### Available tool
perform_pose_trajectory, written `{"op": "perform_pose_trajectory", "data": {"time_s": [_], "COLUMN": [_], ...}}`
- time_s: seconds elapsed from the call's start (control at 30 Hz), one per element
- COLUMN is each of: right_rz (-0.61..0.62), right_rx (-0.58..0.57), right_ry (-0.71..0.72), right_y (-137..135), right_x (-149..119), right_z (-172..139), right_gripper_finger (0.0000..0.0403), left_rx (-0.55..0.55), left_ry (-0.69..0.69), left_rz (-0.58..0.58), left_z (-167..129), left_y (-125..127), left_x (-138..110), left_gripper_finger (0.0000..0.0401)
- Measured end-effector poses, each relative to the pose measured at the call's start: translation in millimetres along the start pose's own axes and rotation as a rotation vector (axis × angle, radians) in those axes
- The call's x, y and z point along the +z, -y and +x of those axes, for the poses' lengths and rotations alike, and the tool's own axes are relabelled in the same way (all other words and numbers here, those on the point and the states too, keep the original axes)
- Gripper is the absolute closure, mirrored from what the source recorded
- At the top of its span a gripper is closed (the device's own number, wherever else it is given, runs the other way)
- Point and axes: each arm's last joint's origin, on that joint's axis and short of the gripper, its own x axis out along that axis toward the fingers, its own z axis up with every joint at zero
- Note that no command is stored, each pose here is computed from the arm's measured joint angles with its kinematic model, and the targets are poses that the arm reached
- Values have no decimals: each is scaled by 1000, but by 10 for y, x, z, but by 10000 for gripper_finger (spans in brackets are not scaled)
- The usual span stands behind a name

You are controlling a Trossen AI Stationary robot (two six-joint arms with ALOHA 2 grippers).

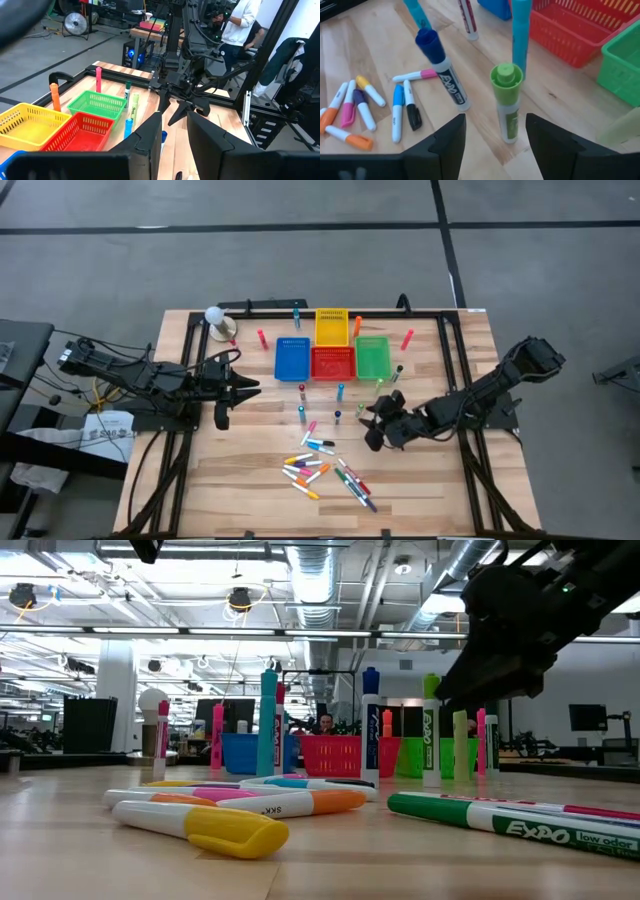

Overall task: Pick & Place Markers
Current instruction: Put the large light green marker pen into the green bin

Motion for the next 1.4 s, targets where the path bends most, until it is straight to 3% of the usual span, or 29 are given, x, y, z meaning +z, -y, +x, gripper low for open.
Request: {"op": "perform_pose_trajectory", "data": {"time_s": [0.73, 1.1, 1.4], "right_rz": [8, -49, -38], "right_rx": [-40, 13, -8], "right_ry": [10, 77, 80], "right_y": [84, 28, 76], "right_x": [77, 159, 198], "right_z": [71, 77, 114], "right_gripper_finger": [206, 208, 211], "left_rx": [0, 0, 0], "left_ry": [0, 0, 0], "left_rz": [0, 0, 0], "left_z": [0, 0, 0], "left_y": [0, 0, 0], "left_x": [0, 0, 0], "left_gripper_finger": [310, 310, 310]}}
